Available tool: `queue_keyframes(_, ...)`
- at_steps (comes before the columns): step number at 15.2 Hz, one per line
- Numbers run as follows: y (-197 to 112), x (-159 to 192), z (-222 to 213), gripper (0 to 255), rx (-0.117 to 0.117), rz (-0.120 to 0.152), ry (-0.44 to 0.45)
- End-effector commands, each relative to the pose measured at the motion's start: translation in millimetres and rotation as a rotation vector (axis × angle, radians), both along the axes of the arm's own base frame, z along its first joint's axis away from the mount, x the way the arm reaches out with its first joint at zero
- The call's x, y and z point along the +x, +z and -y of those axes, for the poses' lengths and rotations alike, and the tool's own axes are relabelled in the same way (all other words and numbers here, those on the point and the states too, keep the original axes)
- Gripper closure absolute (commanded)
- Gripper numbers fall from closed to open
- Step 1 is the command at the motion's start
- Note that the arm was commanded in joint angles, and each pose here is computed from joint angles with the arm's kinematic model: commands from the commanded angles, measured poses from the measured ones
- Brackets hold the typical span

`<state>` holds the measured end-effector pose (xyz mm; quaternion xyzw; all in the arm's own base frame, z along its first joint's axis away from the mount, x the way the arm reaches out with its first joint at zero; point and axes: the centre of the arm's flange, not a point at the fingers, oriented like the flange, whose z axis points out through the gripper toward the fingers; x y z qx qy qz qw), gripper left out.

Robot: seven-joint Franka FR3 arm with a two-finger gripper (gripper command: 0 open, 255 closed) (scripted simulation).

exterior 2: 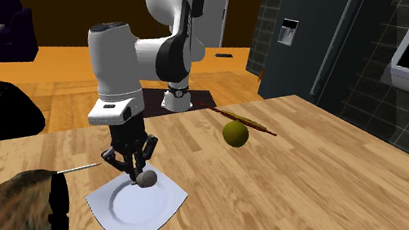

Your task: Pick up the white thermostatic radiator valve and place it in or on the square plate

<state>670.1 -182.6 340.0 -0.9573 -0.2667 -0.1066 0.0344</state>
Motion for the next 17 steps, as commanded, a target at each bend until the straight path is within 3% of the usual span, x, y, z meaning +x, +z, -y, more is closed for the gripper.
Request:
queue_keyframes(1,-3.1,0.2,-0.6,255,0.0,0.001,0.0)
queue_keyframes(7,-3.1,0.2,-0.6,255,0.0,0.001,0.0)
queue_keyframes(8,-3.1,0.2,-0.6,0,0.0,0.001,0.0)
queue_keyframes(13,-3.1,0.2,-0.6,0,0.0,0.001,0.0)
queue_keyframes(17,45.6,-9.2,5.5,0,0.0,0.001,0.0)
